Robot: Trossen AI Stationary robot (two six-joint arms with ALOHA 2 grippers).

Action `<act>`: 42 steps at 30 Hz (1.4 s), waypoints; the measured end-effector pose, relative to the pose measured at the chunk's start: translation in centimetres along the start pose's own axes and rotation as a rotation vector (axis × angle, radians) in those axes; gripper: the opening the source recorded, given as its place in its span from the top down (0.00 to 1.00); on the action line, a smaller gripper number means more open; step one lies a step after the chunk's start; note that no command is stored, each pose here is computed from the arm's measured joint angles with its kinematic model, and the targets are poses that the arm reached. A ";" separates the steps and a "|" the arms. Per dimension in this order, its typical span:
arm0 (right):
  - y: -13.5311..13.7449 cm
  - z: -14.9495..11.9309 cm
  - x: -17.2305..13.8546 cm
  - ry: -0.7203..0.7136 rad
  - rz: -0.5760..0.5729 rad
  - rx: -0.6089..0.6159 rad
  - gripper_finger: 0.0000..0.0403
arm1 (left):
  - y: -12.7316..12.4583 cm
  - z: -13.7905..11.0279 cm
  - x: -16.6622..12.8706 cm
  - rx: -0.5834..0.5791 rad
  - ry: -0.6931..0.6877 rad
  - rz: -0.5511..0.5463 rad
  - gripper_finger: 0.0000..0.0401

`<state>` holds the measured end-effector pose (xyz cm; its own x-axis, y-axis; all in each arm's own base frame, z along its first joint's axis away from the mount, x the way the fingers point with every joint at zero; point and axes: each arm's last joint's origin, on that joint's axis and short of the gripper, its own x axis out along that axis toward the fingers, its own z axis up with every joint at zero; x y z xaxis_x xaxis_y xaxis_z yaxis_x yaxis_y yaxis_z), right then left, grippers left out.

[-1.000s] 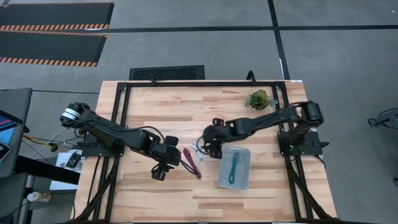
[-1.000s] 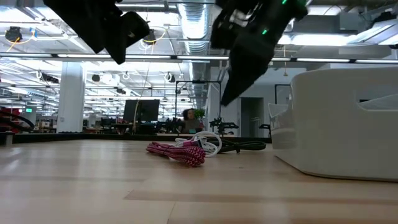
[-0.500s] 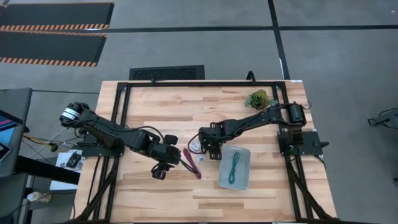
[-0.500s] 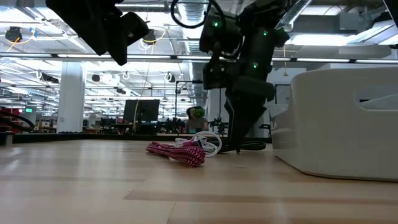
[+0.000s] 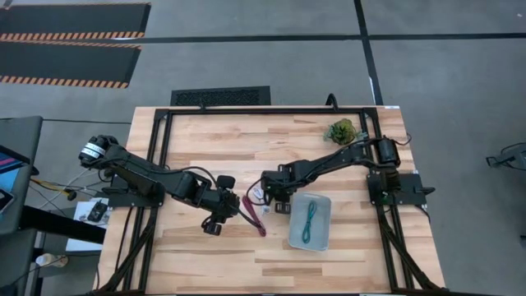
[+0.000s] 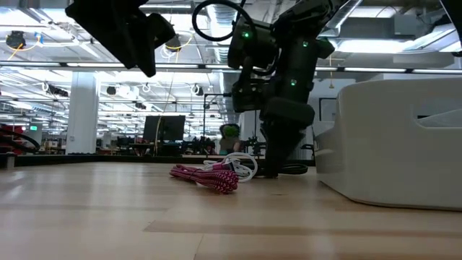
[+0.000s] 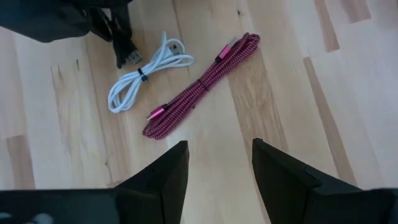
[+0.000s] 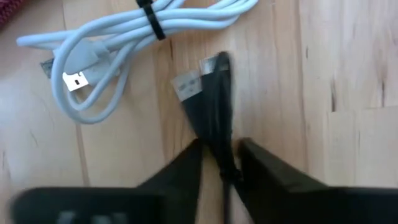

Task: Pick and place USB-C Cables
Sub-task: Put the black charger cable into the gray bin

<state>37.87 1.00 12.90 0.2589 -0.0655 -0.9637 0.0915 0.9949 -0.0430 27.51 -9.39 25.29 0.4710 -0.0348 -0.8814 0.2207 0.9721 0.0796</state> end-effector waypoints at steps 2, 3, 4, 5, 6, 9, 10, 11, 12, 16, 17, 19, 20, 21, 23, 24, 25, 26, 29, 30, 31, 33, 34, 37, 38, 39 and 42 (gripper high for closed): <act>-0.1 0.0 0.0 0.001 -0.001 0.012 0.83 | 0.0 0.0 0.0 0.000 -0.001 0.000 0.60; -0.1 0.0 0.0 0.002 -0.002 0.021 0.88 | 0.0 0.0 0.0 0.000 -0.002 0.003 0.60; -0.2 0.0 0.1 0.003 -0.001 0.028 0.93 | 0.0 0.0 0.0 0.000 -0.003 0.011 0.60; -0.2 0.0 0.1 0.002 0.002 0.038 0.95 | 0.1 0.0 0.0 0.000 -0.003 0.022 0.60; -0.2 0.0 0.1 0.000 0.002 0.055 0.96 | 0.1 0.0 0.0 -0.001 -0.005 0.036 0.60; -0.5 0.2 -0.6 -0.027 0.010 0.112 0.93 | 0.2 0.4 0.0 -0.006 -0.042 0.070 0.60; -0.5 0.2 -0.9 -0.040 0.009 0.120 0.93 | 0.2 0.6 0.0 -0.009 -0.063 0.080 0.60; -0.5 0.3 -1.4 -0.060 0.007 0.128 0.94 | 0.2 0.8 0.0 -0.012 -0.085 0.090 0.60; -0.6 0.5 -2.1 -0.089 0.008 0.135 0.95 | 0.2 1.0 -0.1 -0.015 -0.103 0.098 0.60; -1.3 1.5 -8.0 -0.304 -0.003 0.152 0.97 | 0.3 1.4 -0.1 -0.028 -0.149 0.121 0.60; -1.6 1.3 -9.4 -0.340 -0.012 0.160 0.97 | 0.3 1.5 -0.1 -0.036 -0.161 0.126 0.60; -2.1 0.7 -11.9 -0.381 -0.033 0.173 0.96 | 0.3 1.6 -0.2 -0.054 -0.179 0.140 0.60; -2.4 0.5 -13.3 -0.421 -0.044 0.182 0.96 | 0.3 1.7 -0.2 -0.060 -0.189 0.150 0.60; -2.6 0.1 -15.0 -0.470 -0.052 0.193 0.97 | 0.4 1.8 -0.2 -0.064 -0.201 0.159 0.60; -3.0 -0.7 -18.7 -0.593 -0.061 0.214 0.97 | 0.4 2.1 -0.3 -0.070 -0.225 0.178 0.60; -3.1 -1.3 -20.5 -0.653 -0.068 0.223 0.97 | 0.4 2.3 -0.3 -0.071 -0.245 0.186 0.60; -3.1 -1.9 -22.0 -0.702 -0.075 0.228 0.97 | 0.4 2.5 -0.4 -0.067 -0.268 0.195 0.60; -3.0 -2.5 -23.5 -0.763 -0.077 0.231 0.97 | 0.5 2.7 -0.4 -0.061 -0.294 0.202 0.60; -2.3 -4.9 -26.9 -0.951 -0.066 0.219 0.97 | 0.5 3.8 -0.8 -0.034 -0.407 0.216 0.60; -2.0 -5.7 -27.9 -1.030 -0.053 0.214 0.97 | 0.5 4.2 -1.0 -0.029 -0.452 0.222 0.60; -1.6 -6.7 -28.5 -1.096 -0.041 0.209 0.97 | 0.5 4.6 -1.2 -0.021 -0.492 0.226 0.60; -0.7 -8.8 -28.2 -1.199 -0.034 0.205 0.97 | 0.5 5.2 -1.6 -0.008 -0.564 0.237 0.60; -0.4 -9.8 -27.8 -1.262 -0.020 0.211 0.97 | 0.5 5.5 -1.7 -0.003 -0.589 0.244 0.60; 0.5 -12.3 -25.2 -1.402 0.039 0.221 0.97 | 0.5 6.1 -2.2 0.023 -0.662 0.267 0.60; 0.6 -12.8 -24.5 -1.443 0.056 0.236 0.97 | 0.6 6.3 -2.4 0.033 -0.690 0.275 0.60; 0.6 -13.2 -24.2 -1.485 0.073 0.254 0.97 | 0.6 6.6 -2.7 0.043 -0.722 0.284 0.60; 0.5 -13.9 -23.0 -1.507 0.096 0.288 0.97 | 1.1 7.5 -3.6 0.063 -0.852 0.317 0.60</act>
<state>18.63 4.09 31.42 0.9599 -0.1953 0.2011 0.1491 0.9631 0.2239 32.49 -9.94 32.07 0.9836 0.0478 -0.1737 0.0078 0.9519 0.3064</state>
